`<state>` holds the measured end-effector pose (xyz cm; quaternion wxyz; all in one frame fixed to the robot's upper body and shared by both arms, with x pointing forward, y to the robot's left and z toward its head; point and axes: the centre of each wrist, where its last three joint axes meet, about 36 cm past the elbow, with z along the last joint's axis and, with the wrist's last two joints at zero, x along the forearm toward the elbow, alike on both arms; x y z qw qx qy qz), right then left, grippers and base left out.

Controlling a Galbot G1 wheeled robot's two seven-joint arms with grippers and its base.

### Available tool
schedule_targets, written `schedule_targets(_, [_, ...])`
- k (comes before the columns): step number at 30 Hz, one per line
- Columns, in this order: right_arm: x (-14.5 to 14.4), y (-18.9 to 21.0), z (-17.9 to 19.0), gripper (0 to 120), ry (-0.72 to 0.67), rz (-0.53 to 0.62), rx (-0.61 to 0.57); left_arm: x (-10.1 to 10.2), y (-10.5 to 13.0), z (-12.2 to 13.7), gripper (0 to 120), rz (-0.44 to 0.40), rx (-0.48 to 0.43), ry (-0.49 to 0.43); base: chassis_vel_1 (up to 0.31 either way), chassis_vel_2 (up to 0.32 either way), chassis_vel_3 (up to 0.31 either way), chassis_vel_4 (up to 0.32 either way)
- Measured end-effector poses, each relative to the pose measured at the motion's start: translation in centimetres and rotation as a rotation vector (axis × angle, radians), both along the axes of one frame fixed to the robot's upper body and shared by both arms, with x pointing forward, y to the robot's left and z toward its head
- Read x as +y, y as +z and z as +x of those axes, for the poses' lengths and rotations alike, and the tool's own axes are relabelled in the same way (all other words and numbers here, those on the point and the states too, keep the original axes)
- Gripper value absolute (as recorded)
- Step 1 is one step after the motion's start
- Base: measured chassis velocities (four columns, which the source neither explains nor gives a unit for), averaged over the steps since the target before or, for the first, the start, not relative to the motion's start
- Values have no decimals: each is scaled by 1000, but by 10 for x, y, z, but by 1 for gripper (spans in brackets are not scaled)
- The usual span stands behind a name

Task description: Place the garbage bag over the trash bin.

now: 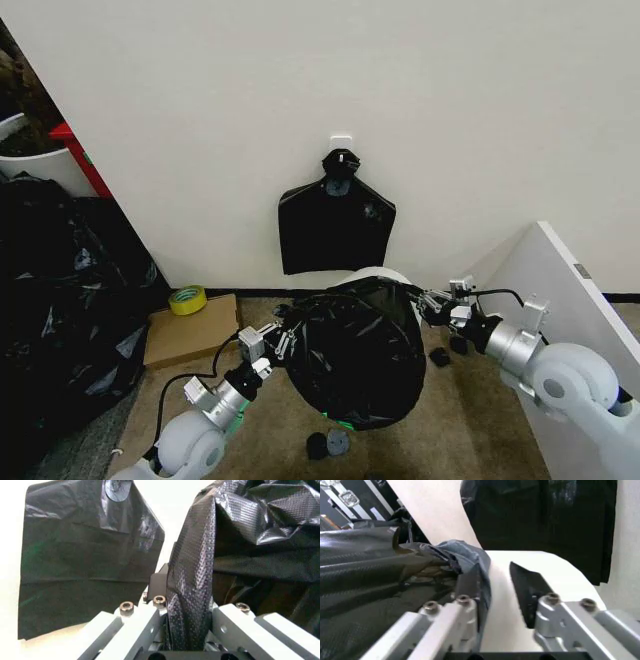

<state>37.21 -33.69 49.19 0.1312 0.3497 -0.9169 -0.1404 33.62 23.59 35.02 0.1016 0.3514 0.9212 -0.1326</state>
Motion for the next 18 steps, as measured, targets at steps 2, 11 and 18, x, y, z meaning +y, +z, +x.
schedule_targets(2, [-4, -2, 0, 33, -10, 1, 2, 1, 0, 1, 1, 3, -1, -1, 0, 0, 0, 0])
schedule_targets(11, [-14, -6, 3, 65, -37, 101, 34, 2, -4, 0, 1, 26, -6, -8, 0, 0, 0, 0])
schedule_targets(18, [-17, -1, 7, 90, -100, 140, 27, 2, -5, 0, 1, 37, 22, 57, 0, 0, 0, 0])
